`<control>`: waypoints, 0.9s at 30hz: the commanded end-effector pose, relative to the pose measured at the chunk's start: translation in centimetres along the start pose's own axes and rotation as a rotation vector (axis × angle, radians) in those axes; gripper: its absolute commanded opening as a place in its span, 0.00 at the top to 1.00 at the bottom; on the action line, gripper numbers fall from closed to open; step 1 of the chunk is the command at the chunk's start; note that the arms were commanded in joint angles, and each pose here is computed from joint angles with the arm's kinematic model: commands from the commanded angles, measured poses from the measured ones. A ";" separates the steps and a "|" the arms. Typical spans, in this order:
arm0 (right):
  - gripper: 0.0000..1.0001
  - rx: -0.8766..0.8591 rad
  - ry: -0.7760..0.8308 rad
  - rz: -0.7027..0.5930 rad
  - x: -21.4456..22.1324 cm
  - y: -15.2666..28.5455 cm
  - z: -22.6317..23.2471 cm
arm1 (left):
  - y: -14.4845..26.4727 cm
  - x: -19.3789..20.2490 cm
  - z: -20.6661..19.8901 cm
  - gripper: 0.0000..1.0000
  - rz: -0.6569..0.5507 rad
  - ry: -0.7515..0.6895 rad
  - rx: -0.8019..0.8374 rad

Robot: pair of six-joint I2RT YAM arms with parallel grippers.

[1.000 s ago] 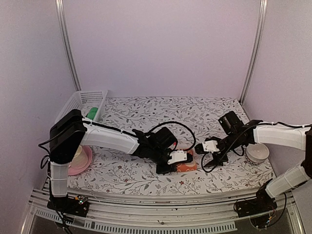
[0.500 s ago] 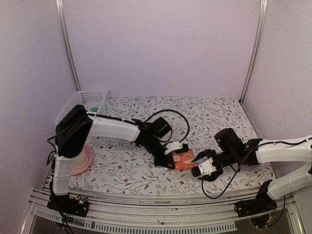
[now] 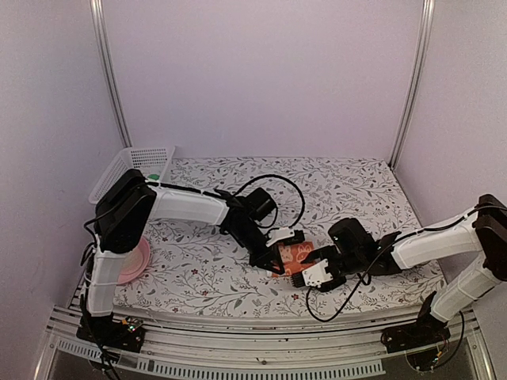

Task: Roll the towels
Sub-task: Roll the towel at the center of the board.

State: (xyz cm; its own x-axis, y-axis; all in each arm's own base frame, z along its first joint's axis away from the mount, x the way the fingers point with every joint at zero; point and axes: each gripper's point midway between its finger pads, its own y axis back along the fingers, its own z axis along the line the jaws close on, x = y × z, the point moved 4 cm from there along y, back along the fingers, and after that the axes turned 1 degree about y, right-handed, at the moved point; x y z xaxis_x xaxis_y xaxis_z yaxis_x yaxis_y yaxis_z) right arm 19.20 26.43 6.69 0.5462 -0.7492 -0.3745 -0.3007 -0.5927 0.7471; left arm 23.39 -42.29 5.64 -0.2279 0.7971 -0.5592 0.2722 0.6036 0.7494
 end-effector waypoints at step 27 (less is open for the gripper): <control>0.92 -0.351 -0.267 0.013 0.8 -2.8 0.0 | 8.1 0.6 -1.2 0.31 -0.259 -0.219 -0.510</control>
State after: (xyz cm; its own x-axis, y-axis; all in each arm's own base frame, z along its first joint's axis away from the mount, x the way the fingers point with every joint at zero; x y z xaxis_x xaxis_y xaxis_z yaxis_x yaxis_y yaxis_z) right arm 22.56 28.89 6.45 0.4031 -0.8007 -0.4431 -0.1927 -0.5476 0.8143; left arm 22.71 -36.87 8.92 -0.1501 0.7314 -0.6652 -0.0045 0.6723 0.7403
